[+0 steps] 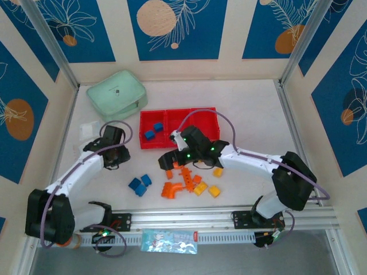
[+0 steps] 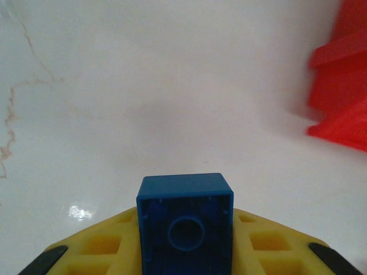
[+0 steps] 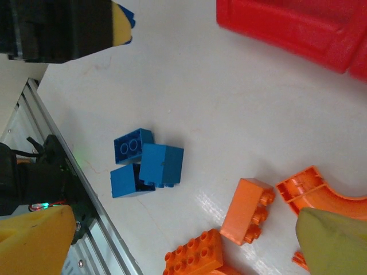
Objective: Sort the legos into containers by color
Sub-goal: Pick up the lego from the middle-left of the table, then place the lego in the container.
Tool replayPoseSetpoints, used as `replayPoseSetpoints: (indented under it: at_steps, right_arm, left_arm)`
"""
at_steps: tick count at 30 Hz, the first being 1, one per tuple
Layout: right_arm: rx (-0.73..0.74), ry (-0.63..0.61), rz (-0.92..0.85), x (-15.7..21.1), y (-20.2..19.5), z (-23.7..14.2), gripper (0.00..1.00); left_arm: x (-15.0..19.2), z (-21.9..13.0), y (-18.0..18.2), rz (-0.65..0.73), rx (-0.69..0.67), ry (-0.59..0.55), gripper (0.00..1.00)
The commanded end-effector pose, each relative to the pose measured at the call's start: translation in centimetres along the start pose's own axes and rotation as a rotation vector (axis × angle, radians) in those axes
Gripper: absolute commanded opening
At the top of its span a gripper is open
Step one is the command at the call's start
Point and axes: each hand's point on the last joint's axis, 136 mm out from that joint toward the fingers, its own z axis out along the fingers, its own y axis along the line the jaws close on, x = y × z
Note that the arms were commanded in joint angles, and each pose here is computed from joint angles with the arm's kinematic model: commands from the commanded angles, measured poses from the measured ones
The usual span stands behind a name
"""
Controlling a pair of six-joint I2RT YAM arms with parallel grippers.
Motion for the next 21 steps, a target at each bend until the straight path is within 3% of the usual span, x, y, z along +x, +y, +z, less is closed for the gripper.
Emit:
replayPoseSetpoints:
  at_steps: [1, 10, 21]
  right_arm:
    - [0.047, -0.041, 0.018, -1.4, -0.8, -2.2, 0.99]
    - [0.150, -0.111, 0.144, -2.7, -5.3, -4.8, 0.99]
    - [0.161, -0.195, 0.181, -5.0, -7.0, -7.1, 0.99]
  left_arm:
    - [-0.3, -2.7, -1.9, 0.069, 0.053, 0.007, 0.26]
    - [-2.9, -5.8, -8.9, 0.272, 0.105, -0.035, 0.25]
    - [-6.2, -1.2, -16.2, 0.372, 0.109, 0.014, 0.26]
